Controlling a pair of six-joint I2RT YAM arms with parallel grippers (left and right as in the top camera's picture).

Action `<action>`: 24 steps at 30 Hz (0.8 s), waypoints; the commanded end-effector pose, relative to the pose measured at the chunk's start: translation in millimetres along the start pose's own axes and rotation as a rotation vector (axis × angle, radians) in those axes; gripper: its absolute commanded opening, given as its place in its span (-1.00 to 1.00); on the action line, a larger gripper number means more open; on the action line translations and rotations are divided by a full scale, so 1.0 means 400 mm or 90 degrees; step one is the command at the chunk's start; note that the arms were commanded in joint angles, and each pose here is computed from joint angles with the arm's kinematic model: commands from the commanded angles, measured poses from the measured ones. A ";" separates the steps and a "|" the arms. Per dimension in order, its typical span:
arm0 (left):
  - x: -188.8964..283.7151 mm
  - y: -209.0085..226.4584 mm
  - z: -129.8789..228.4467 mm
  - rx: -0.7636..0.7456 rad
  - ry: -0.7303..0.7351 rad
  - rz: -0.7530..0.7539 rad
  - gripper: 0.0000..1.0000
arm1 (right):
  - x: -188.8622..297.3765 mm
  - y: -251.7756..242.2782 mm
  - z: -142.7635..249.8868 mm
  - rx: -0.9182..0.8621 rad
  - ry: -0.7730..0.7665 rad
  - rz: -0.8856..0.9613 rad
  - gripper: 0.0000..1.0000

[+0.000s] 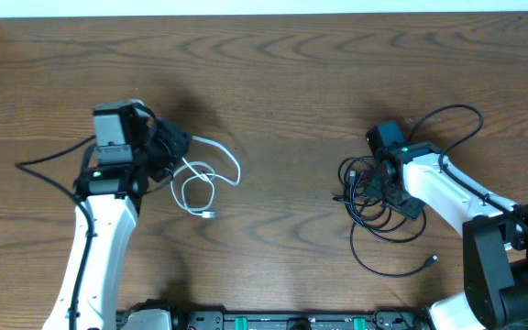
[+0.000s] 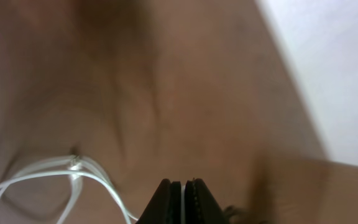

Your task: Untangle cables

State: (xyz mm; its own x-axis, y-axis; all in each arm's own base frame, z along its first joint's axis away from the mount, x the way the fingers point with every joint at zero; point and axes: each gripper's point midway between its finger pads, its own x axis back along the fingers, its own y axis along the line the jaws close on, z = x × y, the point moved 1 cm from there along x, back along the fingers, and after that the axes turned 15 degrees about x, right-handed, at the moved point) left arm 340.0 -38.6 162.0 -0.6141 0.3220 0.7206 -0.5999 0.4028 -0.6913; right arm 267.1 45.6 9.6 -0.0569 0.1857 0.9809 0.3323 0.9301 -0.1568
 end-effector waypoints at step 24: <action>0.012 0.242 0.027 -0.025 -0.040 -0.341 1.00 | -0.028 -0.012 0.009 -0.003 0.008 0.015 0.57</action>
State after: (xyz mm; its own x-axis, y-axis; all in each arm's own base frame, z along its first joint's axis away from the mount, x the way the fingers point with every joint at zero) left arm 269.4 -7.2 93.1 -0.2494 0.0143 0.9683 -0.8562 0.4640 -0.2273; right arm 271.4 46.6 9.7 -0.0749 0.1820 0.9804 0.3351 0.9306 -0.1472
